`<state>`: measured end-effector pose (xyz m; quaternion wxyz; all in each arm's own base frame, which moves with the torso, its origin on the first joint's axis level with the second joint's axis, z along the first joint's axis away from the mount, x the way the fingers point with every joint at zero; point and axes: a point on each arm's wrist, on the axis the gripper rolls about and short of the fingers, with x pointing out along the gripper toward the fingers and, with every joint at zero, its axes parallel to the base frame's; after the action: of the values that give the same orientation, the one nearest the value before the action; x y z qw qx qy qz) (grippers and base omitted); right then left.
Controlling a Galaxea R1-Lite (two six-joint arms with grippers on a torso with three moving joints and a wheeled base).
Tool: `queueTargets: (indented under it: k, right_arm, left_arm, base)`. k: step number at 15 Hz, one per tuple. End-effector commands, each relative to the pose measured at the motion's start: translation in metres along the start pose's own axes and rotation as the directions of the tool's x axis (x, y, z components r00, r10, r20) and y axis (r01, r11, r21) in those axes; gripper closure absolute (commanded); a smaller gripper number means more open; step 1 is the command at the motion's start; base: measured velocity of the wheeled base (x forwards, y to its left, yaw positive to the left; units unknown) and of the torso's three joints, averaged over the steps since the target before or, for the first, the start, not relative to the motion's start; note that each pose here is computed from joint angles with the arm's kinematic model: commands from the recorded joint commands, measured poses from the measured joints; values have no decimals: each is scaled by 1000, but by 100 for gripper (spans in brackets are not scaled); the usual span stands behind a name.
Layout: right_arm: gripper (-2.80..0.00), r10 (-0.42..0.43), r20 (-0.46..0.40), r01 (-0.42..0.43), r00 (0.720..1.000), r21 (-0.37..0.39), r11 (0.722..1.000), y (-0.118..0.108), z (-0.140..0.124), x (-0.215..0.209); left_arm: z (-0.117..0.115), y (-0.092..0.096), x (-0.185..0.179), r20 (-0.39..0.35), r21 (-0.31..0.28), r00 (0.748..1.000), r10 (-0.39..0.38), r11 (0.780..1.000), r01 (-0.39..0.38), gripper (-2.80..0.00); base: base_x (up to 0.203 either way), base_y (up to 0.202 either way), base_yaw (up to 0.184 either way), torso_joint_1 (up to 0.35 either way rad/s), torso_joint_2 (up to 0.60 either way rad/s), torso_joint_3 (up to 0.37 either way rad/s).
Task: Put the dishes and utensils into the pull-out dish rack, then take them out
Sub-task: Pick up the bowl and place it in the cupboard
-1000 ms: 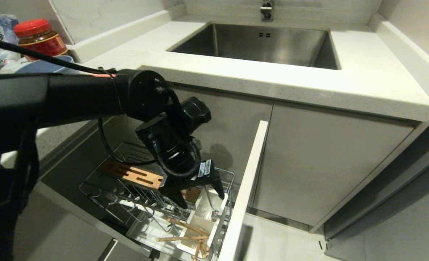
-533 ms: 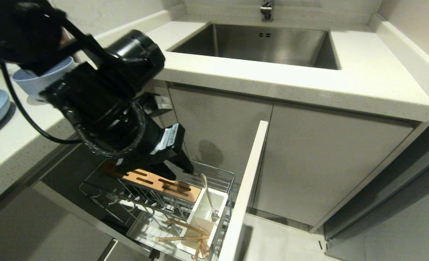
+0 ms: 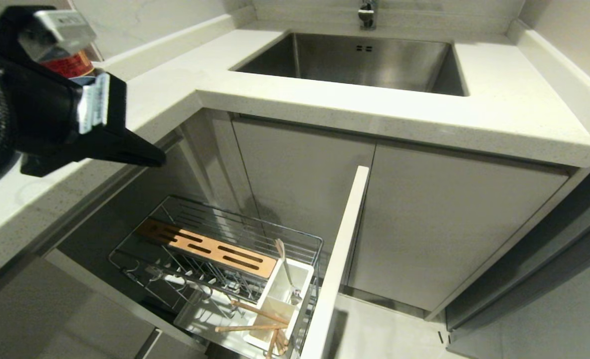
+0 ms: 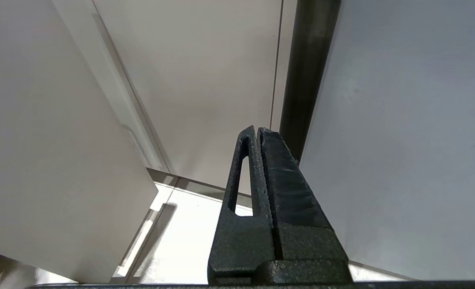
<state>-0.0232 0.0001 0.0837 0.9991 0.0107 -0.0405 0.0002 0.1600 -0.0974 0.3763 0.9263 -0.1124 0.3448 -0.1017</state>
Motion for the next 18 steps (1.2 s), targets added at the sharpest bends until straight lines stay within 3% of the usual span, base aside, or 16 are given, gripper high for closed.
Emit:
queueTargets:
  k: [1,2,6,7,9,13,18]
  right_arm:
    - [0,0,-25,0,1000,0,1000,0,-7,1]
    - [0,0,-26,0,1000,0,1000,0,-7,1]
    - [0,0,-26,0,1000,0,1000,0,-7,1]
    - [0,0,-24,0,1000,0,1000,0,-7,1]
    - [0,0,-24,0,1000,0,1000,0,-7,1]
    - [0,0,-26,0,1000,0,1000,0,-7,1]
    - [0,0,-25,0,1000,0,1000,0,-7,1]
  left_arm:
    - [9,20,-38,211,37,977,34,998,-43,0]
    - [13,27,-49,281,42,958,61,996,-76,0]
    - [25,49,-66,424,26,887,184,976,-215,0]
    - [28,51,-66,444,41,875,192,971,-234,-280]
    - [36,55,-59,455,82,860,229,951,-297,-280]
    - [56,61,-31,470,111,842,265,929,-354,-280]
    - [70,70,6,419,128,854,308,911,-392,-280]
  base:
    - [0,0,0,0,0,0]
    - [0,0,0,0,0,0]
    - [0,0,0,0,0,0]
    - [0,0,0,0,0,0]
    - [0,0,0,0,0,0]
    - [0,0,0,0,0,0]
    - [0,0,0,0,0,0]
